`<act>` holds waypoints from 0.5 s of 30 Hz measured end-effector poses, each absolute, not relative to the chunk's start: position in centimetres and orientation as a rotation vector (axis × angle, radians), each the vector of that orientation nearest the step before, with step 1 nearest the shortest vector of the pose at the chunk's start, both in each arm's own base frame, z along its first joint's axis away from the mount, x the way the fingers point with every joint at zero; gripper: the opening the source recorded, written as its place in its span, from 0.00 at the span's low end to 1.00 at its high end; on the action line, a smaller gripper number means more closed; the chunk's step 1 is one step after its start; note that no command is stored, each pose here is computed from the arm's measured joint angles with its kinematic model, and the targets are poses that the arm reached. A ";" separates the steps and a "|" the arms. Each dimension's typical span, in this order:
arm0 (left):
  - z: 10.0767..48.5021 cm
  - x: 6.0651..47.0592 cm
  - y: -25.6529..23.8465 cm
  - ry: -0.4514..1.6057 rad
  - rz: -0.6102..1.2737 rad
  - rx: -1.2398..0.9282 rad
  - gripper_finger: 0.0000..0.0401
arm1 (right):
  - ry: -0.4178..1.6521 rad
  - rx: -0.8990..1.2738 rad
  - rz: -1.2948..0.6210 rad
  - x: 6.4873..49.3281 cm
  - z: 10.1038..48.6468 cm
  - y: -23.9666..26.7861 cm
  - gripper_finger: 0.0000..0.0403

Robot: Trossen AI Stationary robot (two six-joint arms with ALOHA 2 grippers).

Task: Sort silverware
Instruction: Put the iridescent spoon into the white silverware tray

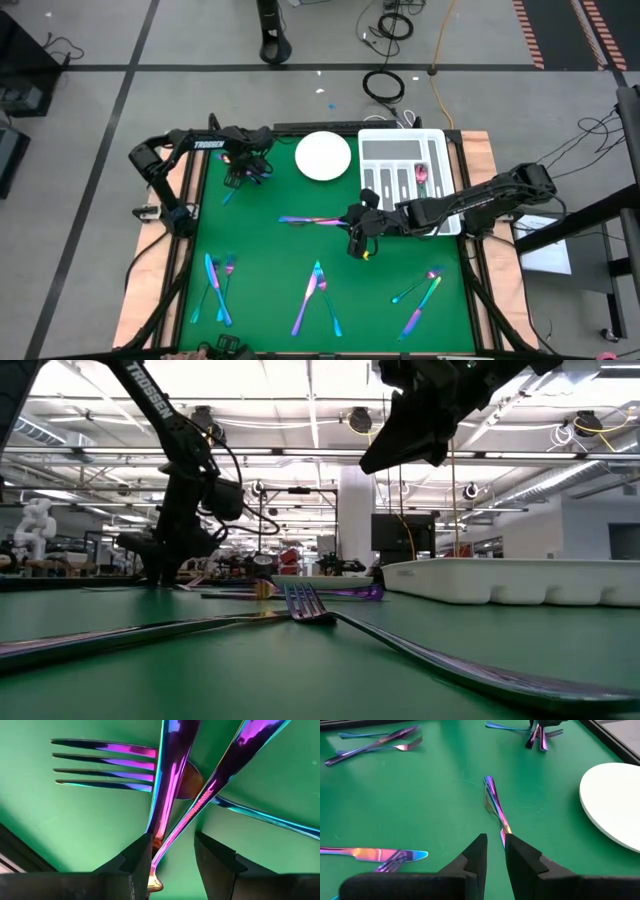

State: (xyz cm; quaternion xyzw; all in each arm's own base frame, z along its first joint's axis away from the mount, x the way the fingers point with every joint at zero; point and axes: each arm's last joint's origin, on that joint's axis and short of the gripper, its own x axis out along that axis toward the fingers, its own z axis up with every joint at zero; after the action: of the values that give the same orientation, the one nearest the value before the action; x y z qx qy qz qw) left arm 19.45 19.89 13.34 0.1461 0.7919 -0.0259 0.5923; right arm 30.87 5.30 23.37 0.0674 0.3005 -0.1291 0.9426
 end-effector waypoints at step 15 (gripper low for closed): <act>13.8 19.9 20.3 1.851 -0.031 0.367 0.03 | 0.613 0.137 -0.263 30.9 23.4 5.3 0.15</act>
State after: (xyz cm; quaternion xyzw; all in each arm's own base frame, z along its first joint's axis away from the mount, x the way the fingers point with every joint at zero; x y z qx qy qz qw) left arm 19.94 20.26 13.76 0.1574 0.7940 -0.0132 0.5870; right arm 30.87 5.30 23.37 0.0670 0.3008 -0.1290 0.9426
